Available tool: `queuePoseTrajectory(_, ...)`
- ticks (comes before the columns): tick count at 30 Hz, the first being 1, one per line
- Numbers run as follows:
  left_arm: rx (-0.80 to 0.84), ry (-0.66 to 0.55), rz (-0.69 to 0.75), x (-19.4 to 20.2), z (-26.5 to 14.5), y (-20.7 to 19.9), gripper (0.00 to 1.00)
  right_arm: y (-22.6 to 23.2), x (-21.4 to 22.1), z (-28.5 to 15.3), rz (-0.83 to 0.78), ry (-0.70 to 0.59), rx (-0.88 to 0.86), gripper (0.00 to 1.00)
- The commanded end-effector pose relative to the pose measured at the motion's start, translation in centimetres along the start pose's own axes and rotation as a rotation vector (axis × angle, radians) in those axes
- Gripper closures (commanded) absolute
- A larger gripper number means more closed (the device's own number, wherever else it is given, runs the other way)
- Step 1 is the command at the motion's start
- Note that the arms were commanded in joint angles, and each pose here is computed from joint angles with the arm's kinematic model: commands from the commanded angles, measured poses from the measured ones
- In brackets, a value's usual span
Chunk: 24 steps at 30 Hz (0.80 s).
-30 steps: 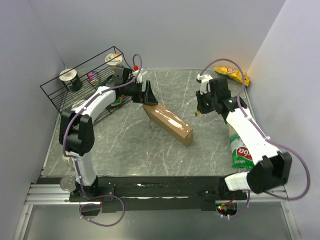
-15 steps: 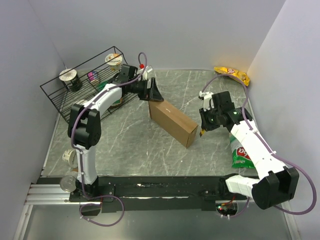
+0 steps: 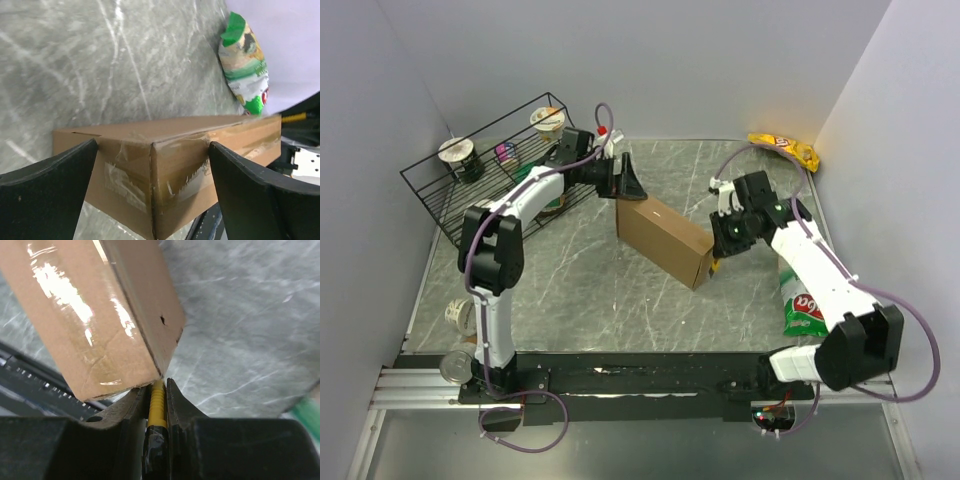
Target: Unpack the express box
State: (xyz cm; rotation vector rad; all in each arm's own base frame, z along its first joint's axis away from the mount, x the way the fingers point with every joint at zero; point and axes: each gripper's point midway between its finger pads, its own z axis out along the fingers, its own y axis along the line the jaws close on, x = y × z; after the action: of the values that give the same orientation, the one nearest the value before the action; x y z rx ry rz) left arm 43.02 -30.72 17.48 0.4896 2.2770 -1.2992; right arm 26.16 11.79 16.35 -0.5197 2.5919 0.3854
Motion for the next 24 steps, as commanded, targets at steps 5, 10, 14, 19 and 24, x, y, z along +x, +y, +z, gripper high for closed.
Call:
queuePoseTrajectory(5, -0.015, 0.008, -0.052, 2.4, -4.0, -1.5, 0.04, -0.9, -10.9, 0.3, -0.046, -0.212, 0.046, 1.00)
queuePoseTrajectory(10, -0.036, 0.001, -0.080, 3.6, -5.8, -1.6, 0.03, -1.3, -15.1, 1.2, -0.071, -0.244, 0.051, 1.00)
queuePoseTrajectory(14, -0.060, -0.004, -0.113, 4.5, -7.1, -0.9, 0.04, -1.1, -17.5, 2.4, -0.084, -0.254, 0.042, 1.00)
queuePoseTrajectory(19, -0.067, -0.007, -0.137, 4.8, -7.2, 0.0, 0.04, -0.6, -19.3, 4.6, -0.095, -0.247, 0.030, 1.00)
queuePoseTrajectory(24, -0.030, -0.018, -0.142, 2.8, -6.2, 0.3, 0.04, -0.2, -19.6, 5.2, -0.095, -0.238, 0.020, 1.00)
